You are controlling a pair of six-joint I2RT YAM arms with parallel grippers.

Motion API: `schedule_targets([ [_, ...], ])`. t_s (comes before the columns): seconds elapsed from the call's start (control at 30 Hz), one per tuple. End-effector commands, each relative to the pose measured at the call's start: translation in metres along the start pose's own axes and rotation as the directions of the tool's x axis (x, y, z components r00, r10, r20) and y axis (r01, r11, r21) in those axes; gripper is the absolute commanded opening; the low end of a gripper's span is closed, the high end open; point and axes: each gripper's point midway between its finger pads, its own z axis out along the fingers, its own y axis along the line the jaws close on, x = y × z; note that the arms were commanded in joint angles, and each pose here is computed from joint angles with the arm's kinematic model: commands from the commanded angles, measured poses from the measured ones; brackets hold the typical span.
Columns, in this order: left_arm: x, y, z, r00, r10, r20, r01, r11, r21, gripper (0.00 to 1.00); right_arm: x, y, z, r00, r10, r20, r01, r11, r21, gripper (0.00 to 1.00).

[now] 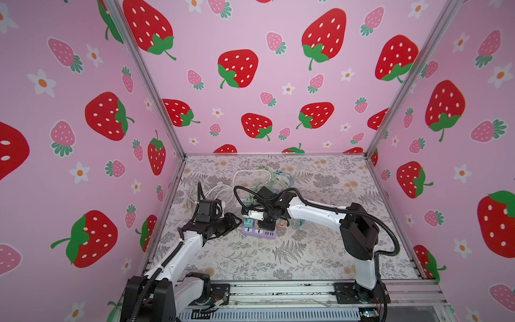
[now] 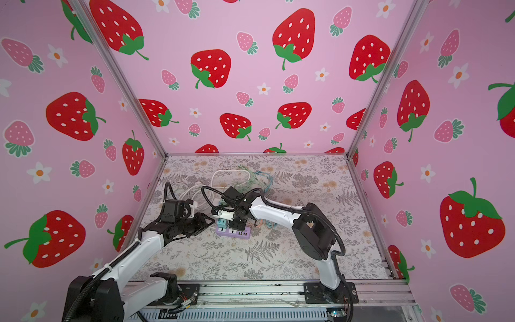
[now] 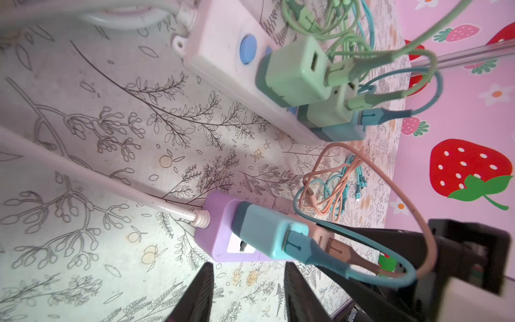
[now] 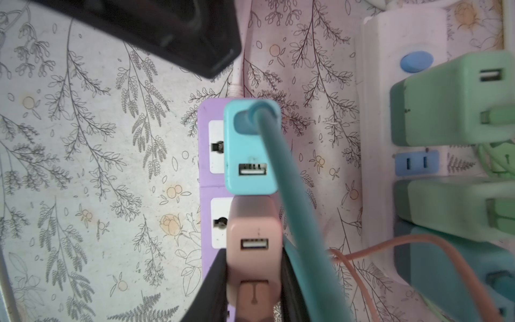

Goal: Insert plugs into power strip
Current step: Insert the plug into the socket.

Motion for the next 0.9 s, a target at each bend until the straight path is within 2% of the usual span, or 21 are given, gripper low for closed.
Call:
schedule_targets([
  [0.0, -0.007, -0.004, -0.013, 0.999, 0.013, 0.03, -0.013, 1.0, -0.022, 0.5, 0.012, 0.01, 0.003, 0.999, 0.013, -0.033, -0.014, 0.999, -0.029, 0.2],
  [0.4, -0.026, -0.017, -0.039, 0.993, 0.058, 0.101, -0.056, 0.998, -0.025, 0.63, -0.011, 0.01, -0.031, 0.995, 0.042, 0.089, -0.039, 0.999, -0.035, 0.5],
  [0.67, -0.045, -0.018, -0.052, 0.989, 0.067, 0.135, -0.061, 0.997, -0.051, 0.72, -0.004, 0.009, -0.05, 0.991, 0.067, 0.116, -0.066, 0.998, -0.014, 0.7],
  [0.8, -0.056, -0.019, -0.061, 0.986, 0.071, 0.152, -0.062, 0.996, -0.061, 0.77, 0.008, 0.01, -0.057, 0.99, 0.082, 0.111, -0.083, 0.997, -0.004, 0.74],
  [0.87, -0.064, -0.027, -0.068, 0.983, 0.068, 0.171, -0.066, 0.998, -0.02, 0.78, 0.011, 0.006, -0.063, 0.987, 0.098, 0.13, -0.102, 0.995, 0.023, 0.75],
])
